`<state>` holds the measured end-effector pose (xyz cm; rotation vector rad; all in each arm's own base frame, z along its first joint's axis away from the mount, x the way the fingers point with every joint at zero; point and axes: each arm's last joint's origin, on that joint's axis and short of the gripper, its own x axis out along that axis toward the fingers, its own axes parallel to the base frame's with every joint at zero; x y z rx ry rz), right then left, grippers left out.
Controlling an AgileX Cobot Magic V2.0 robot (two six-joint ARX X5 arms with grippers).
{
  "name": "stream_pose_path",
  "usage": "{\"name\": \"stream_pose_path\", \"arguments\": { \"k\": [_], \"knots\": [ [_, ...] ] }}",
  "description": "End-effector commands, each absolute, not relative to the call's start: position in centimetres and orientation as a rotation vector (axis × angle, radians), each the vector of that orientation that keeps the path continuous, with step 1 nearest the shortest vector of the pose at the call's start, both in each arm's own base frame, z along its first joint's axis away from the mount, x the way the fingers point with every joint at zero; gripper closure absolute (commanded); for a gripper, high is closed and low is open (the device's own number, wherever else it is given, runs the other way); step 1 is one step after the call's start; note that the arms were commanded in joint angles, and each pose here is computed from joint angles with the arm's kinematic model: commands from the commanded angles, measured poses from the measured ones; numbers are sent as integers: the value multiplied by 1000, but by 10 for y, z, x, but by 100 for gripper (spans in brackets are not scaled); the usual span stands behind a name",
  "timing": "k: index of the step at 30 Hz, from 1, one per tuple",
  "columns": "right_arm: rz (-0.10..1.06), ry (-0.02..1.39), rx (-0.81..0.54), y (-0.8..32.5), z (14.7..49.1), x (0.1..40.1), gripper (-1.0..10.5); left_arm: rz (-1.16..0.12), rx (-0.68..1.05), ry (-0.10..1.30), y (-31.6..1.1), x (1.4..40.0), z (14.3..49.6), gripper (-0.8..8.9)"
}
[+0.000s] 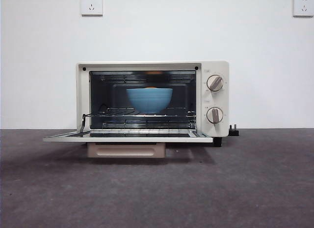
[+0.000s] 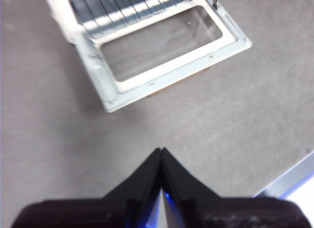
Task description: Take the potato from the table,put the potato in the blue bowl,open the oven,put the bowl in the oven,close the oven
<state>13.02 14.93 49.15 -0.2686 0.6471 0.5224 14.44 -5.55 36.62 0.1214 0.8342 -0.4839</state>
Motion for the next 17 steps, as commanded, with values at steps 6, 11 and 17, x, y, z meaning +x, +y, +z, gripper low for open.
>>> {"name": "stream_pose_path", "arguments": {
  "k": [6, 11, 17],
  "knots": [
    [333, 754, -282, 103, 430, 97, 962, -544, -204, 983, -39, 193, 282, 820],
    [311, 734, -167, 79, 399, 78, 959, -497, -422, 1089, -21, 227, 230, 820],
    [315, 658, 23, 49, 374, 54, 959, -412, -729, 1199, 3, 276, 164, 820]
  ]
}}
